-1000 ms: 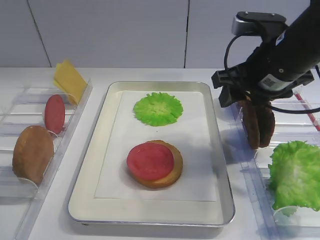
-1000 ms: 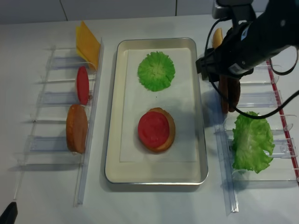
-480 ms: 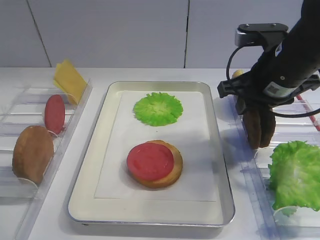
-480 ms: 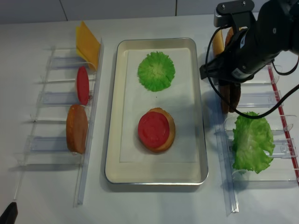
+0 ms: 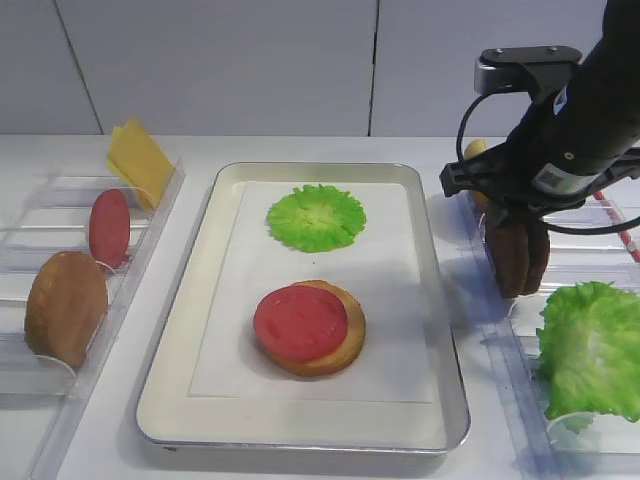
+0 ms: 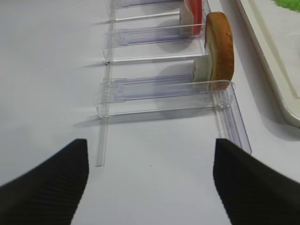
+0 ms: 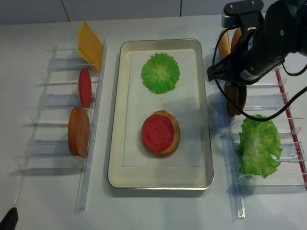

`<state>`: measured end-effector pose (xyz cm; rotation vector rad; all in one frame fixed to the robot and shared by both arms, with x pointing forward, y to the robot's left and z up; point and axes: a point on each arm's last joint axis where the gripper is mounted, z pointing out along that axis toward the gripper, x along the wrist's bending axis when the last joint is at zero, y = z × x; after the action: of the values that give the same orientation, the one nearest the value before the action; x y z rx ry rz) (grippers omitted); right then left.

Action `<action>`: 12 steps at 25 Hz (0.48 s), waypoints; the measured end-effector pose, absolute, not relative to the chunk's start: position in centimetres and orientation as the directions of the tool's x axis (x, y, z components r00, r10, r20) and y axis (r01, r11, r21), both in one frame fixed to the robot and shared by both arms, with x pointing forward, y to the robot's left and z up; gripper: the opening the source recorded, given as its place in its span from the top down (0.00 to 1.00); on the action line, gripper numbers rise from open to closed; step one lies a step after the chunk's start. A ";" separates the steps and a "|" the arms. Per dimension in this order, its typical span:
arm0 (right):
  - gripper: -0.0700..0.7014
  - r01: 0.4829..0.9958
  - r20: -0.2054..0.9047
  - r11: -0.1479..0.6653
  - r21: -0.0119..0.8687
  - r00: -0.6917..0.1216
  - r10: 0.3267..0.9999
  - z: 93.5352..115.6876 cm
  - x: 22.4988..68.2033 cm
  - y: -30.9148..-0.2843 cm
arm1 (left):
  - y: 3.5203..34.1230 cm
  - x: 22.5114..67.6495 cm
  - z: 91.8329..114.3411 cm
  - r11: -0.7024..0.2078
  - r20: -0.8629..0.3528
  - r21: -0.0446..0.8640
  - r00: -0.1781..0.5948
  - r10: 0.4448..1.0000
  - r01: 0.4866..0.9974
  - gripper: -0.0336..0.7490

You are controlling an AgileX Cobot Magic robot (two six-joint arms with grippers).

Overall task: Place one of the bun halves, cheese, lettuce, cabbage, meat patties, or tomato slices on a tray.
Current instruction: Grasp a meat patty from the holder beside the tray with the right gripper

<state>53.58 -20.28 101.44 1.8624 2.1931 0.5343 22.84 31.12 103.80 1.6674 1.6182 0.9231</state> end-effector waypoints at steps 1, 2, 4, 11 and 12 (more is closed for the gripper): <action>0.67 0.904 0.070 0.133 0.406 -0.176 0.982 101.4 53.6 -20.3 | 31.1 22.8 103.8 -0.047 0.056 0.829 0.000 0.998 0.557 0.96; 0.67 0.904 0.070 0.133 0.406 -0.176 0.982 101.4 53.6 -20.3 | 31.1 22.8 103.8 -0.047 0.056 0.829 0.000 0.998 0.557 0.96; 0.67 0.904 0.068 0.135 0.407 -0.177 0.982 101.4 53.6 -20.3 | 31.1 22.8 103.8 -0.047 0.056 0.829 0.000 0.998 0.557 0.96; 0.67 0.906 0.081 0.126 0.403 -0.172 0.982 101.4 53.5 -20.2 | 31.1 22.8 103.8 -0.047 0.056 0.829 0.000 0.998 0.557 0.96; 0.67 0.905 0.082 0.125 0.406 -0.172 0.982 101.6 53.5 -20.2 | 31.1 22.8 103.8 -0.047 0.056 0.829 0.000 0.998 0.557 0.96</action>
<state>53.48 -20.17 101.57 1.8737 2.1915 0.5467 22.84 31.12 103.80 1.6674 1.6182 0.9231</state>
